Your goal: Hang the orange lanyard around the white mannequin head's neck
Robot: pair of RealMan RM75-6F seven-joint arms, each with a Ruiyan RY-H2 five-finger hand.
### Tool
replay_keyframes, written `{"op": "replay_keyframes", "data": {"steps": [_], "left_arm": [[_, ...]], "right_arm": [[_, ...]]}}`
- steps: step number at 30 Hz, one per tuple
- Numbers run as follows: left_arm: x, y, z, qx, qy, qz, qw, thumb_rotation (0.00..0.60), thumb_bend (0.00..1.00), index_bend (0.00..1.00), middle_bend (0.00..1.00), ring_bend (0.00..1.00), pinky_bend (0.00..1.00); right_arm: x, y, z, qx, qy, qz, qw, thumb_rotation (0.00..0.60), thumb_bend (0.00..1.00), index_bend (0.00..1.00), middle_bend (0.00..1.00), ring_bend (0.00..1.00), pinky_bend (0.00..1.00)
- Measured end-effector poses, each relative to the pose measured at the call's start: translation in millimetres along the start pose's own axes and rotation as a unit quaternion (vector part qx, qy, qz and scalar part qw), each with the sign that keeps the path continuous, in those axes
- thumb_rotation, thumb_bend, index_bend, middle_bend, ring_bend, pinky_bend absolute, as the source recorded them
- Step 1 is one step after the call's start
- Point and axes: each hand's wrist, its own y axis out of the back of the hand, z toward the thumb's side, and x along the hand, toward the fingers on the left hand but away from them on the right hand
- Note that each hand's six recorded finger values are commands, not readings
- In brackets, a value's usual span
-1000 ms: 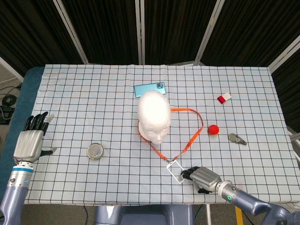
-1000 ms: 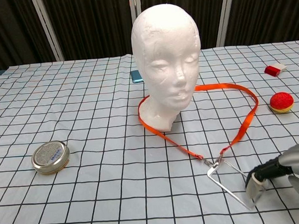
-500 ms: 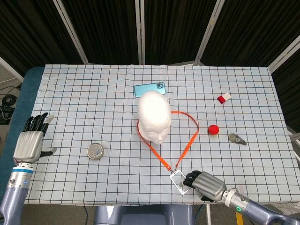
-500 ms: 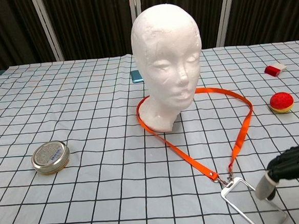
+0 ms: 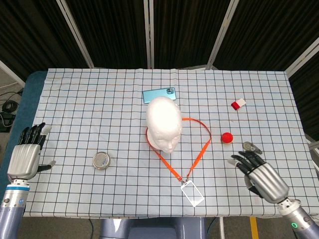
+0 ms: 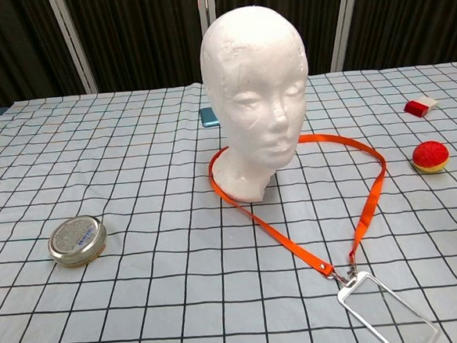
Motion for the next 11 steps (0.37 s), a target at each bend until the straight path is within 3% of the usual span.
{"op": "replay_keyframes", "data": {"steps": [5,11], "left_arm": [[-12,-1,-4,0.006,0.000,0.002,1.0000,0.600,0.00,0.00,0.00,0.00,0.00],[-22,-3,-6,0.008,-0.006,-0.003,0.9999,0.600,0.00,0.00,0.00,0.00,0.00]], "right_arm": [[20,7,-31,0.004,-0.095,-0.043,0.9945,0.600,0.00,0.00,0.00,0.00,0.00],[34,3,-48,0.009,-0.170,-0.039,0.9847,0.600,0.00,0.00,0.00,0.00,0.00]]}}
